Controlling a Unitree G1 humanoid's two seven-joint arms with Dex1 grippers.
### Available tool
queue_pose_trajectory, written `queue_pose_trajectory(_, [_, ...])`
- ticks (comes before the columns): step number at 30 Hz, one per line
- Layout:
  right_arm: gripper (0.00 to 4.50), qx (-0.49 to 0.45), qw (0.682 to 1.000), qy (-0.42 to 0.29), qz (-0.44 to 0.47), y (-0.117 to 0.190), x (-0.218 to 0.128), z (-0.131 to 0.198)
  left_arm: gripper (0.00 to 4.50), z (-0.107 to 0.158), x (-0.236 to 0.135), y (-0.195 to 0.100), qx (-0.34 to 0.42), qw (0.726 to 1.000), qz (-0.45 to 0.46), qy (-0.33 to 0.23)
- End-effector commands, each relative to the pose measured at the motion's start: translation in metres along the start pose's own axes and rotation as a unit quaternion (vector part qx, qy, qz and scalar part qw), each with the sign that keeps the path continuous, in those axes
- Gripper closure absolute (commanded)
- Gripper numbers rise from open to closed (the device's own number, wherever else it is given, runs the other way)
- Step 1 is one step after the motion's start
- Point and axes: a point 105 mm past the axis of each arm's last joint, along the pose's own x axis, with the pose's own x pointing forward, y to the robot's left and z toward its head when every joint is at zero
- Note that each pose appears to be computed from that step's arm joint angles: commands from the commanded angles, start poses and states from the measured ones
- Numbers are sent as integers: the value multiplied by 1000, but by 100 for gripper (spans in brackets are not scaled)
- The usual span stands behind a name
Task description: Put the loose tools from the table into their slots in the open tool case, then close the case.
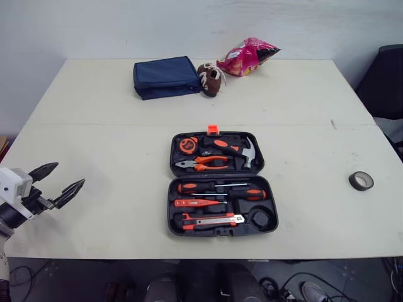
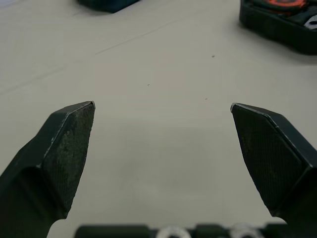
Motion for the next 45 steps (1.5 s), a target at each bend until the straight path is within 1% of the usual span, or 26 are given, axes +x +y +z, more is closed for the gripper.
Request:
queue_pose_trajectory(1, [0, -3, 996, -60, 68, 9, 38, 46, 3, 39, 33, -24, 1, 996, -52, -71])
queue_pose_trajectory(2, [0, 2, 995, -58, 86, 10, 47, 55, 3, 48, 42, -34, -19, 993, -67, -93])
queue_pose_trajectory(4, [0, 2, 994, -21, 111, 13, 60, 62, 3, 62, 56, -51, -30, 988, -94, -118])
queue_pose_trajectory(6, [0, 8, 989, 16, 147, 19, 68, 68, 3, 72, 63, -69, -37, 983, -126, -130])
queue_pose_trajectory(8, [0, 20, 977, 28, 212, 34, 78, 82, 3, 82, 71, -92, -47, 973, -176, -139])
queue_pose_trajectory(9, [0, 24, 972, 34, 230, 38, 81, 87, 3, 86, 74, -100, -49, 970, -194, -142])
queue_pose_trajectory(10, [0, 31, 967, 50, 249, 41, 86, 88, 3, 90, 77, -111, -52, 963, -224, -141])
queue_pose_trajectory(12, [0, 40, 961, 71, 264, 42, 90, 89, 3, 95, 78, -123, -55, 955, -255, -138])
queue_pose_trajectory(13, [0, 23, 953, 102, 285, 43, 101, 84, 3, 101, 80, -143, -59, 940, -305, -138])
queue_pose_trajectory(14, [0, 8, 946, 126, 297, 42, 109, 80, 3, 105, 80, -157, -62, 929, -338, -138])
queue_pose_trajectory(15, [0, -6, 938, 150, 313, 42, 116, 76, 3, 110, 81, -169, -66, 918, -363, -143])
queue_pose_trajectory(16, [0, -24, 928, 160, 335, 45, 120, 74, 3, 115, 82, -177, -66, 912, -378, -147])
queue_pose_trajectory(18, [0, -37, 919, 163, 357, 50, 130, 70, 3, 120, 85, -182, -72, 909, -380, -155])
queue_pose_trajectory(20, [0, -38, 917, 162, 361, 55, 143, 66, 3, 121, 86, -186, -78, 906, -385, -156])
queue_pose_trajectory(24, [0, -54, 908, 181, 375, 70, 165, 54, 3, 115, 87, -197, -58, 902, -403, -144])
queue_pose_trajectory(27, [0, -44, 907, 193, 372, 72, 174, 49, 3, 117, 88, -199, -55, 901, -404, -149])
queue_pose_trajectory(31, [0, -16, 902, 247, 353, 80, 185, 32, 3, 129, 85, -206, -36, 894, -417, -158])
queue_pose_trajectory(37, [0, -9, 896, 268, 355, 83, 190, 26, 3, 134, 81, -207, -30, 894, -420, -156])
queue_pose_trajectory(40, [82, -13, 900, 262, 348, 79, 194, 30, 0, 136, 81, -205, -28, 894, -419, -157])
queue_pose_trajectory(42, [181, -14, 907, 250, 340, 75, 197, 37, 0, 136, 81, -205, -26, 893, -420, -158])
queue_pose_trajectory(45, [330, -22, 907, 241, 345, 70, 197, 44, 0, 137, 81, -206, -24, 890, -426, -161])
